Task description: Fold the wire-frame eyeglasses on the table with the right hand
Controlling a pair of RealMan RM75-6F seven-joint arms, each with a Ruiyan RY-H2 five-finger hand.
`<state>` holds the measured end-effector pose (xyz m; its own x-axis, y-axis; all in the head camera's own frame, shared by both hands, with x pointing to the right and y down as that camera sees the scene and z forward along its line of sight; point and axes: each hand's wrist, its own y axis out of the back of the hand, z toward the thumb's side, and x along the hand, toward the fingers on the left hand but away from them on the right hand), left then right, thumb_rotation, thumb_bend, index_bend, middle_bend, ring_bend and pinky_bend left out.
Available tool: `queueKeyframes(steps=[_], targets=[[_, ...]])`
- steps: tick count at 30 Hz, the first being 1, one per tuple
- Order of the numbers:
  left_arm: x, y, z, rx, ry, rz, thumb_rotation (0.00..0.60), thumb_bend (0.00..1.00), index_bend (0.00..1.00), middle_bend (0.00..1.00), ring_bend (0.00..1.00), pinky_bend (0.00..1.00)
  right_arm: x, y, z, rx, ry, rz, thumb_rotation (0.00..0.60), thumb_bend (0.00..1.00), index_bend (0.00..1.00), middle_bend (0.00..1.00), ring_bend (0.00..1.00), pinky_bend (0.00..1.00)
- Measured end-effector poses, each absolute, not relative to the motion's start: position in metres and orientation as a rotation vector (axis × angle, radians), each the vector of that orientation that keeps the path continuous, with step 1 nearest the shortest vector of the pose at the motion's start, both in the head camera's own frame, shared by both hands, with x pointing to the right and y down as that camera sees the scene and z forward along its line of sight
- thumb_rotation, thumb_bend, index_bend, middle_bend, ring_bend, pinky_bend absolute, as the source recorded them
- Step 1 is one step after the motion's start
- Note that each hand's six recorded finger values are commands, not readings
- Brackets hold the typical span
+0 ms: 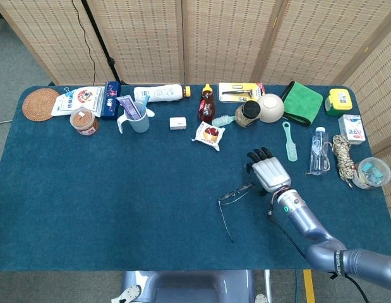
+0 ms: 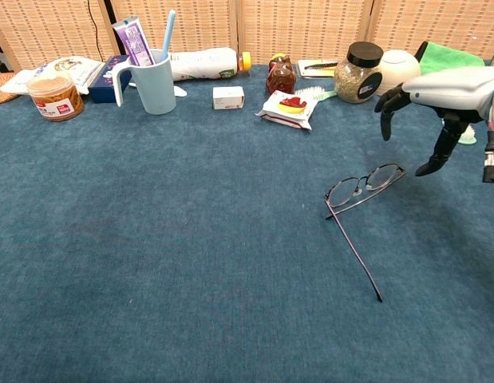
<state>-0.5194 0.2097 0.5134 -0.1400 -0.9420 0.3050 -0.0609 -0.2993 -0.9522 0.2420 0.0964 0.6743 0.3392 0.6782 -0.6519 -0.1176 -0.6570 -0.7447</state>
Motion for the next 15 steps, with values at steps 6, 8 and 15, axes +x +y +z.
queueKeyframes(steps=[6, 8, 15], targets=[[-0.520, 0.210, 0.513, -1.388, 1.187, -1.534, 0.600, 0.42, 0.00, 0.00, 0.00, 0.00, 0.216, 0.113, 0.648, -2.007, -0.488, 1.268, 0.600, 0.02, 0.35, 0.12, 0.04, 0.03], [-0.521, 0.210, 0.513, -1.388, 1.187, -1.536, 0.600, 0.42, 0.00, 0.00, 0.00, 0.00, 0.208, 0.119, 0.643, -2.044, -0.478, 1.233, 0.600, 0.02, 0.35, 0.12, 0.04, 0.03], [-0.522, 0.212, 0.513, -1.389, 1.189, -1.541, 0.600, 0.42, 0.00, 0.00, 0.00, 0.00, 0.187, 0.134, 0.644, -2.093, -0.418, 1.162, 0.600, 0.02, 0.32, 0.10, 0.04, 0.02]])
